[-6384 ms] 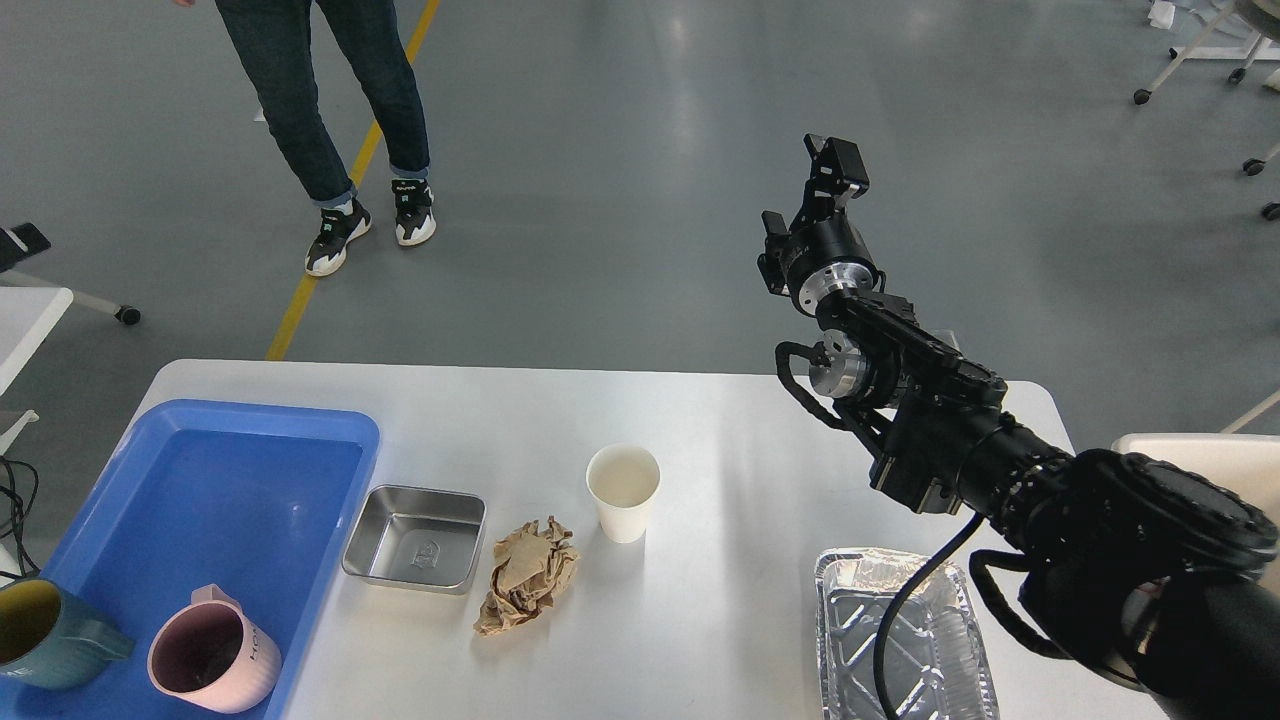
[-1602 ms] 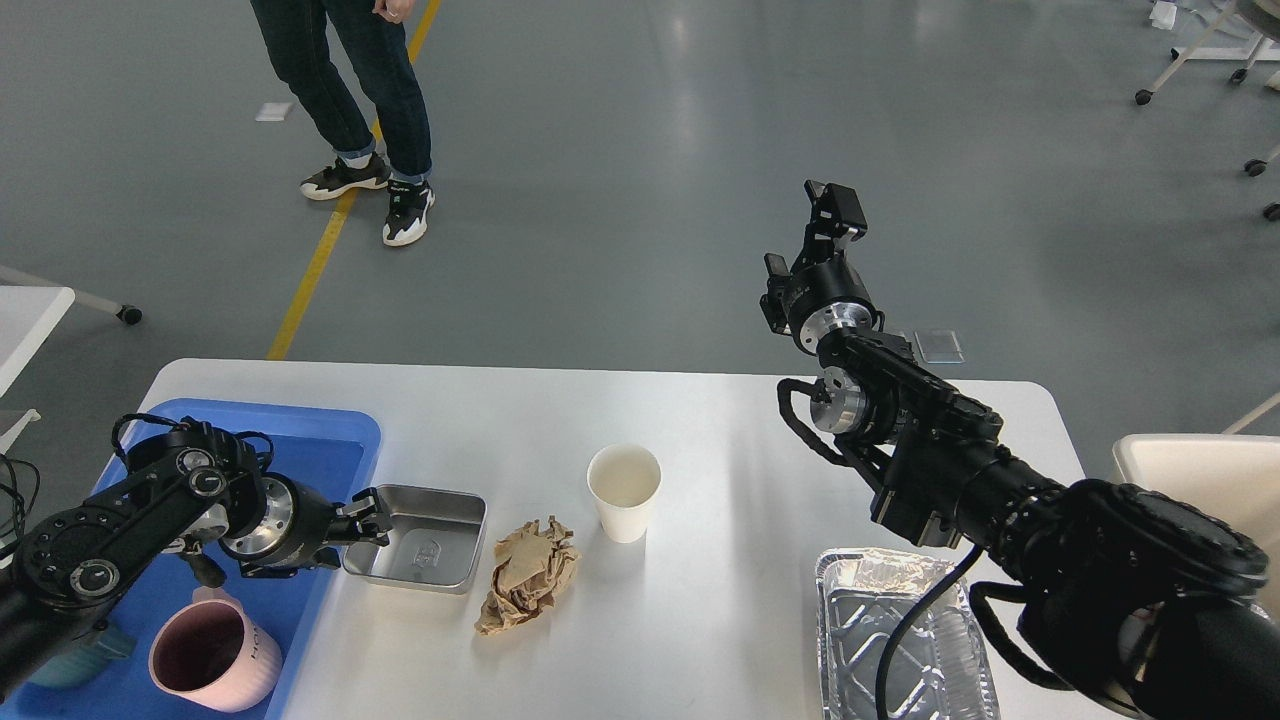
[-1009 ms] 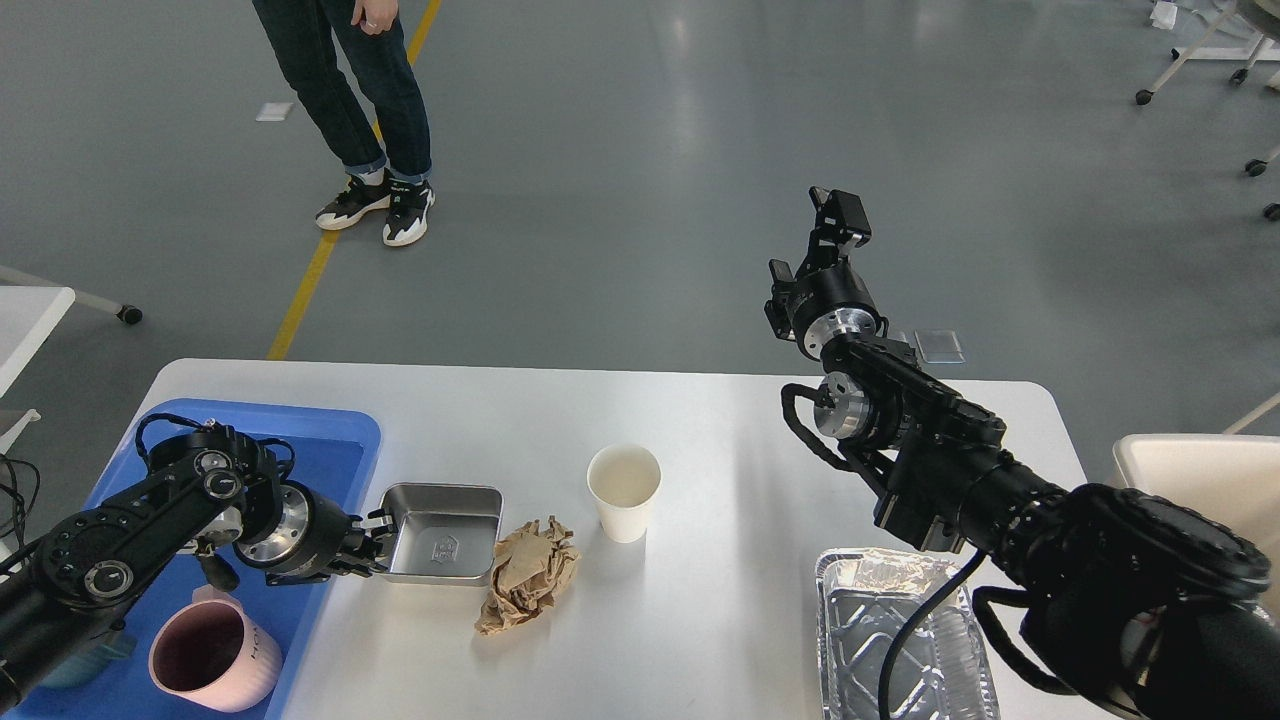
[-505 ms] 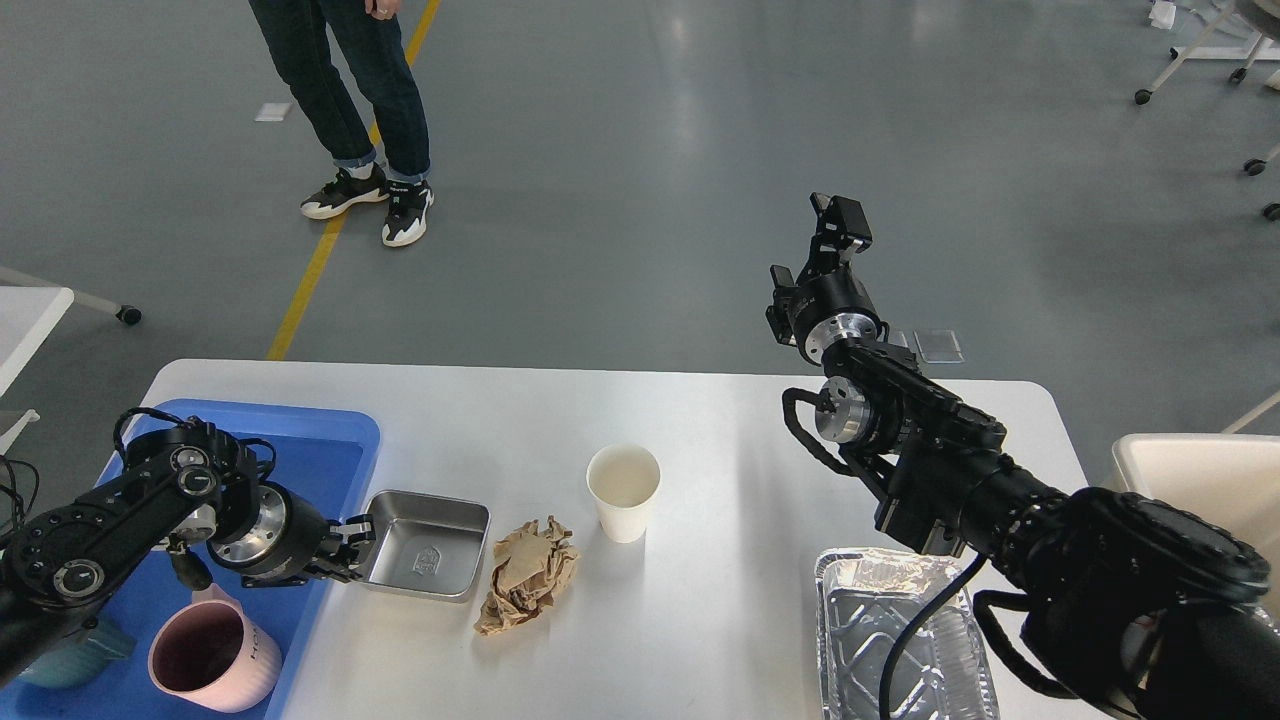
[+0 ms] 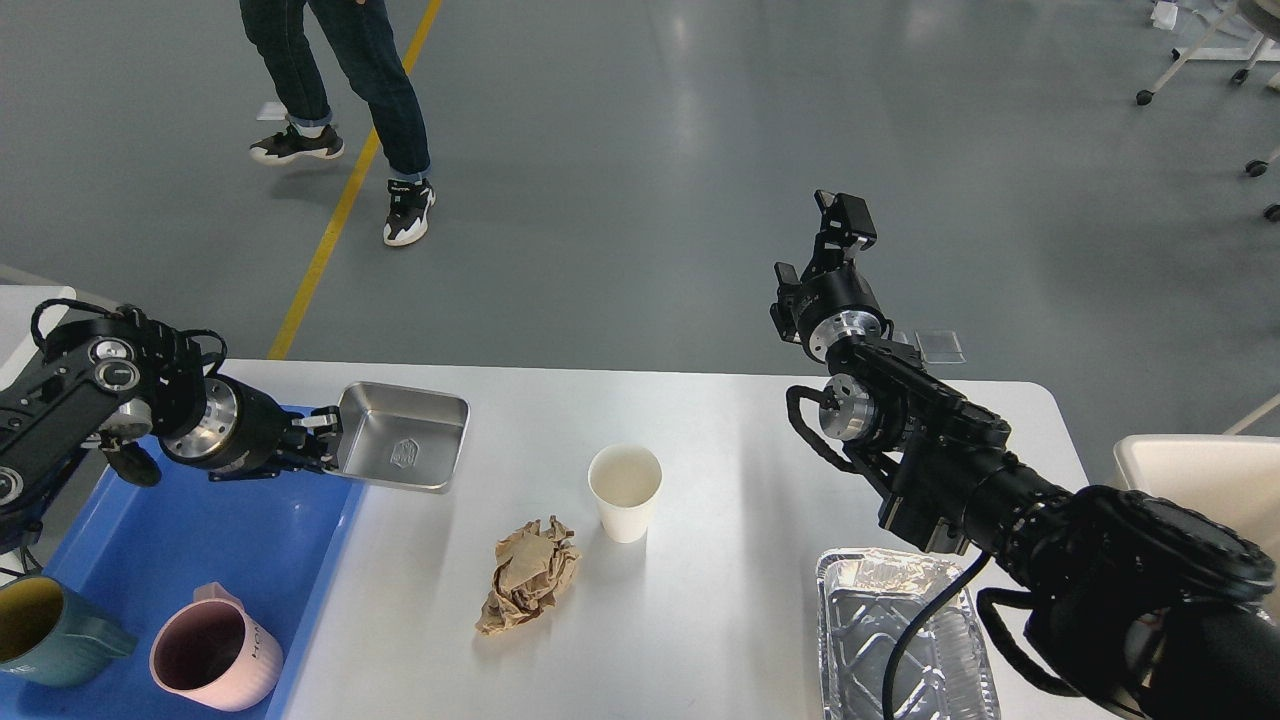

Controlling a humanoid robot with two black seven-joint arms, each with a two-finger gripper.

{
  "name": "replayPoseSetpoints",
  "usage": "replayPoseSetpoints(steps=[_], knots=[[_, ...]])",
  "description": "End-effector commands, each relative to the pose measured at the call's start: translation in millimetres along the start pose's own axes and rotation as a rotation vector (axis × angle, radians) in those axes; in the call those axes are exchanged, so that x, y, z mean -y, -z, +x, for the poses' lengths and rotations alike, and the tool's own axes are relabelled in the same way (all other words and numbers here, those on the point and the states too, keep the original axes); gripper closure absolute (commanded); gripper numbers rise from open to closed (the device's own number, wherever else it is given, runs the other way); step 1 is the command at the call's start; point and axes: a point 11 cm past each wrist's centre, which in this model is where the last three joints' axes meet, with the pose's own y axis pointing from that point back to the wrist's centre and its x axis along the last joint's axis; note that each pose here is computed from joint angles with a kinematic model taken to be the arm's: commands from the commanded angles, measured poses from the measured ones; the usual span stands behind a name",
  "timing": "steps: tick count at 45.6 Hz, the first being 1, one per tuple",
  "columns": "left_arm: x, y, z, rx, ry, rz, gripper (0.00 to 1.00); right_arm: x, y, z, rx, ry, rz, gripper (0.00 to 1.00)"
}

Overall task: Tidy desktop
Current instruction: 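Lift the steel tray and tip it over the blue tub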

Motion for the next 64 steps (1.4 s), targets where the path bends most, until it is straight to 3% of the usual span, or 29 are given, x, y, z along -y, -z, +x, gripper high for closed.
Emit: replayPoseSetpoints(steps=[1, 10, 16, 28, 42, 54, 64], knots=[[-32, -10, 26, 0.022, -0.041, -0.033, 1.0, 2, 6, 4, -0.006, -0.005, 0.01, 0.0], [-62, 22, 35, 0.006, -0.079, -0.013, 1.0, 3, 12, 1, -0.005, 0.007, 0.018, 0.0], [-64, 37, 24, -0.076, -0.096, -0.163, 1.0, 4, 14, 1, -0.005, 0.009, 0.021, 0.0], [-69, 35, 37, -0.226, -0.263, -0.382, 1.0, 5, 17, 3, -0.01, 0.006, 0.023, 0.0], [-81, 26, 57, -0.286, -0.445, -0.508, 1.0, 3, 15, 1, -0.008, 0.007, 0.02, 0.0], [-85, 26, 70, -0.238, -0.633, -0.523, 1.0, 3, 15, -2, -0.006, 0.012, 0.02, 0.0], [-65, 32, 50, -0.119, -0.582, -0.427, 1.0, 3, 16, -5, -0.005, 0.017, 0.021, 0.0]])
